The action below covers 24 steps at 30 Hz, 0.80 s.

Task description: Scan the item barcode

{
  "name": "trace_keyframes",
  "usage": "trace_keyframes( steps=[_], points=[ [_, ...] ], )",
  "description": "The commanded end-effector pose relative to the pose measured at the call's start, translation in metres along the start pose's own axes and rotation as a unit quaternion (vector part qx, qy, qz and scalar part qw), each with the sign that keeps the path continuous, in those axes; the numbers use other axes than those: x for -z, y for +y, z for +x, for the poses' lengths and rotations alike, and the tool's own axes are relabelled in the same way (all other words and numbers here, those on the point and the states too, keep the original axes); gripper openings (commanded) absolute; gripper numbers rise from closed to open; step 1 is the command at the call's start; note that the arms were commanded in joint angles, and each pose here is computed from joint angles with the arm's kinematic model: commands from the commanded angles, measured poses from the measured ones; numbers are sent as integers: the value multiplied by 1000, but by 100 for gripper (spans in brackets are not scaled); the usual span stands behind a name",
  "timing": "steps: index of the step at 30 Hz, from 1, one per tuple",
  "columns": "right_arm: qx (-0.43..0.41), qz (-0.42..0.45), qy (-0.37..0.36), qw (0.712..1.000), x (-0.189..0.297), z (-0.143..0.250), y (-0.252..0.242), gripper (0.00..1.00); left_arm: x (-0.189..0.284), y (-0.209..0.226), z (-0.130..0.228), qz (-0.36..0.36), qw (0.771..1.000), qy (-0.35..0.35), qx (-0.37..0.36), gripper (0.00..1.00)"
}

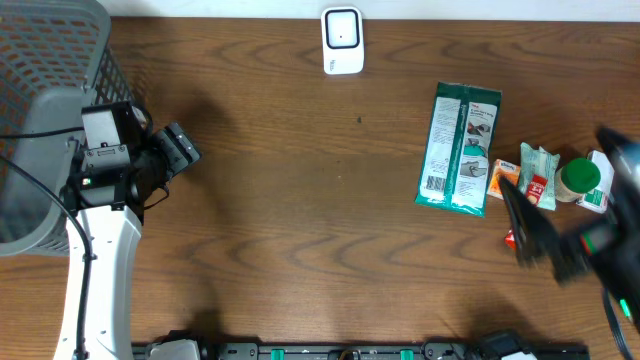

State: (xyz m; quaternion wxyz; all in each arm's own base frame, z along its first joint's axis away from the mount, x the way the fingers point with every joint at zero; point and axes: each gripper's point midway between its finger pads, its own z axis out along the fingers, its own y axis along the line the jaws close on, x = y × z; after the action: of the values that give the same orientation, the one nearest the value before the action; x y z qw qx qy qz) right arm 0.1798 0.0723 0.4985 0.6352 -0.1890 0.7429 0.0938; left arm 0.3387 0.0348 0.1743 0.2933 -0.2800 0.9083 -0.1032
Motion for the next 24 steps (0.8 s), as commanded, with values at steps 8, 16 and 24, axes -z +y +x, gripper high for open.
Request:
trace_keyframes(
  steps=[8, 16, 24],
  points=[
    [-30, -17, -83, 996, 46, 51, 19, 99, 0, 3, 0, -6, 1000, -1, 0, 86],
    [-26, -11, -146, 989, 23, 107, 23, 99, 0, 3, 0, -6, 1000, -1, 0, 86],
    [-15, -4, -218, 976, -7, 143, 24, 99, 0, 3, 0, -6, 1000, -1, 0, 86]
  ],
)
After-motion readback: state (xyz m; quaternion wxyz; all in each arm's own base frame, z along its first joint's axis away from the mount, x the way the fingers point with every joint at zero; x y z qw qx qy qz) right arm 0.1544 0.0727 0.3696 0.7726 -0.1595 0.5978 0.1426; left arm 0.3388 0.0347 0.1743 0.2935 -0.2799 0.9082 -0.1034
